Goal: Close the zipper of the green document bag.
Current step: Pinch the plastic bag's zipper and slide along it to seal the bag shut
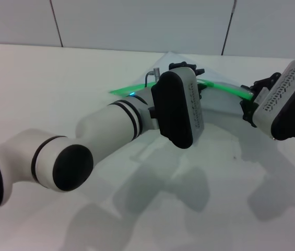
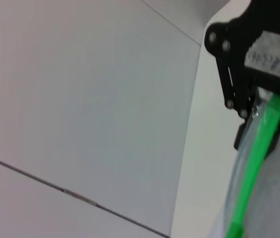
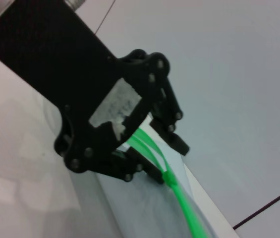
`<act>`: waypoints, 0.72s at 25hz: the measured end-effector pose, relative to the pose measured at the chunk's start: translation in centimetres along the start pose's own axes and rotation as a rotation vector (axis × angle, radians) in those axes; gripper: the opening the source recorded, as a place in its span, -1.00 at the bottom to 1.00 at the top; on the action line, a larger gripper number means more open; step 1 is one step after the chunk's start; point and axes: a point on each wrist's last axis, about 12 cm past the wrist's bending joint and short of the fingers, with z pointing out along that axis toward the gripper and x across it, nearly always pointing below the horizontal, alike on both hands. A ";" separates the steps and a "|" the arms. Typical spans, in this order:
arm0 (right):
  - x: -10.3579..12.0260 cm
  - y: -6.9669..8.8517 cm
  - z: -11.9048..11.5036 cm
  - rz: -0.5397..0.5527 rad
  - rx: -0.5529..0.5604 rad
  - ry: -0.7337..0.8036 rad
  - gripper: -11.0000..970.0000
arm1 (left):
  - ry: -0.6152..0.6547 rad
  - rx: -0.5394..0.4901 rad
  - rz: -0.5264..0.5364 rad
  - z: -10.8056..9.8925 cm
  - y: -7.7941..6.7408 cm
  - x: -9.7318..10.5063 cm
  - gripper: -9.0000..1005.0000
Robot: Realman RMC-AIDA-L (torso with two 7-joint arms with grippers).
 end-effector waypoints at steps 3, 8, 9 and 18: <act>0.0 0.0 0.0 -0.001 -0.001 0.000 -0.83 | -0.007 0.000 0.007 0.0 -0.1 -0.2 -0.41; 0.1 0.0 0.2 -0.002 -0.005 0.005 -0.83 | -0.020 0.013 0.023 0.0 -0.5 -0.5 -0.40; 0.1 0.0 0.2 -0.003 -0.005 0.006 -0.83 | -0.022 0.016 0.026 0.0 -0.5 -0.6 -0.40; 0.0 0.0 0.3 -0.006 -0.007 0.005 -0.83 | -0.031 0.030 0.037 0.0 -1.0 -0.8 -0.26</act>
